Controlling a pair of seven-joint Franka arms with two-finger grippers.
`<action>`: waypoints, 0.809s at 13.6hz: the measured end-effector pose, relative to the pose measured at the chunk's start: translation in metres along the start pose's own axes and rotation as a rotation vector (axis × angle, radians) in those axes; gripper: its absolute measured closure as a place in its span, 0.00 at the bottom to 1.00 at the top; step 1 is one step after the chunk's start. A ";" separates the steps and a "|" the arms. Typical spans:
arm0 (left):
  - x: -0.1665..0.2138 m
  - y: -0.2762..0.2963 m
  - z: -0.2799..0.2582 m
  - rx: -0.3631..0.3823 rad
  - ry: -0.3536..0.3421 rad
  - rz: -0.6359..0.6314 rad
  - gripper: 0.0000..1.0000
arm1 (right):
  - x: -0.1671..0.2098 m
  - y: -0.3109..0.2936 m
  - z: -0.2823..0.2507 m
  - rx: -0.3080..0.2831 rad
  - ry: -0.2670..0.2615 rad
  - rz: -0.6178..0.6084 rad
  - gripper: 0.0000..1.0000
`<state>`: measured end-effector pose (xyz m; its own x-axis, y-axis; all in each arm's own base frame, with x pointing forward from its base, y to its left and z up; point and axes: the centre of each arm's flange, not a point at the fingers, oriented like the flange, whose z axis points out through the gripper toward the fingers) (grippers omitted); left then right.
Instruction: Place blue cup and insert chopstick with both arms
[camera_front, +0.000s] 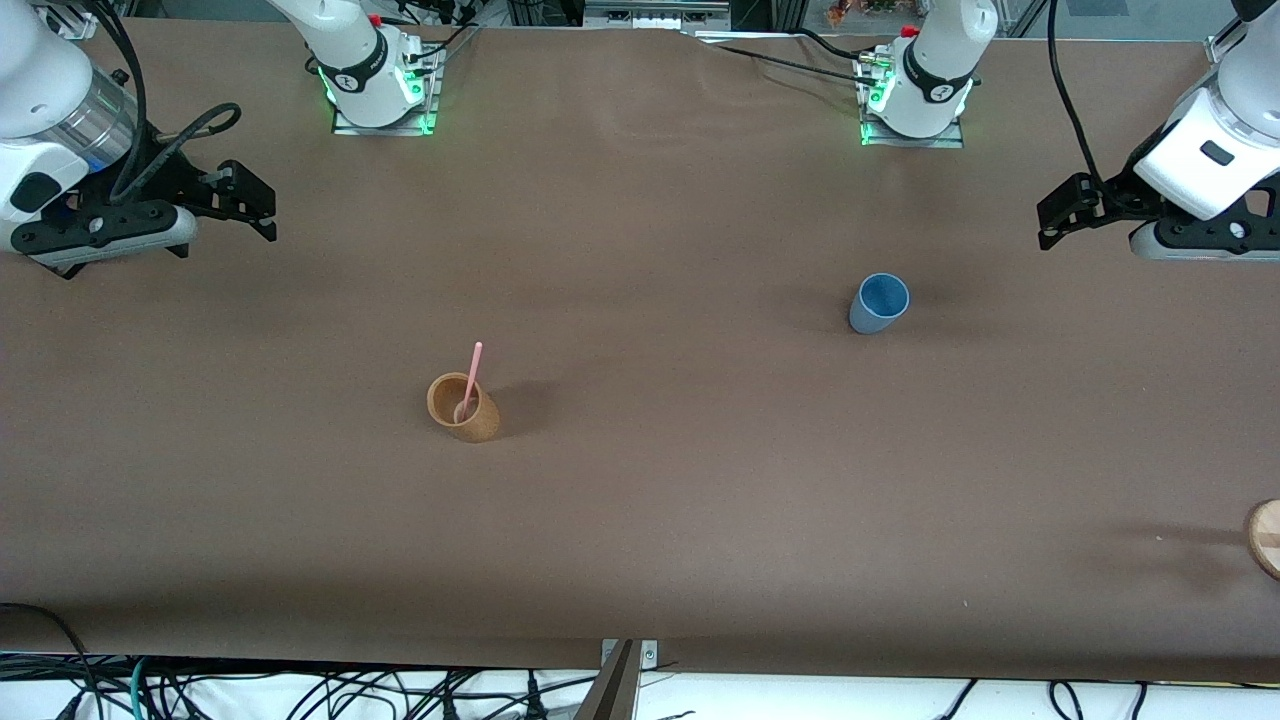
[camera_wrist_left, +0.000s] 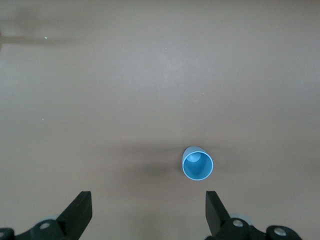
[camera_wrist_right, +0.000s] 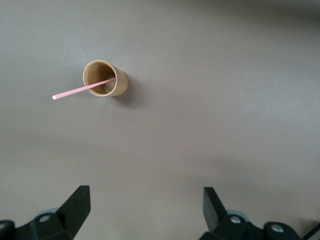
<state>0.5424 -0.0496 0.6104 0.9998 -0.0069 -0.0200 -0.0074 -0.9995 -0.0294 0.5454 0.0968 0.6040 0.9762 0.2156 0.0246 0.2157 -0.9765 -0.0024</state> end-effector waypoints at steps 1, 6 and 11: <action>0.000 -0.002 0.001 -0.001 -0.001 -0.004 0.00 | 0.000 0.000 0.000 0.000 -0.002 0.000 0.00; 0.005 0.003 0.013 0.001 -0.024 0.005 0.00 | -0.003 0.000 -0.003 -0.001 -0.003 0.000 0.00; 0.014 0.004 0.019 0.000 -0.019 0.005 0.00 | -0.003 -0.001 0.002 0.000 -0.013 -0.001 0.00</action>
<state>0.5557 -0.0530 0.5905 0.9991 -0.0117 -0.0396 -0.0129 -0.9995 -0.0295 0.5419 0.0969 0.6023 0.9761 0.2170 0.0120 0.2171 -0.9762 -0.0019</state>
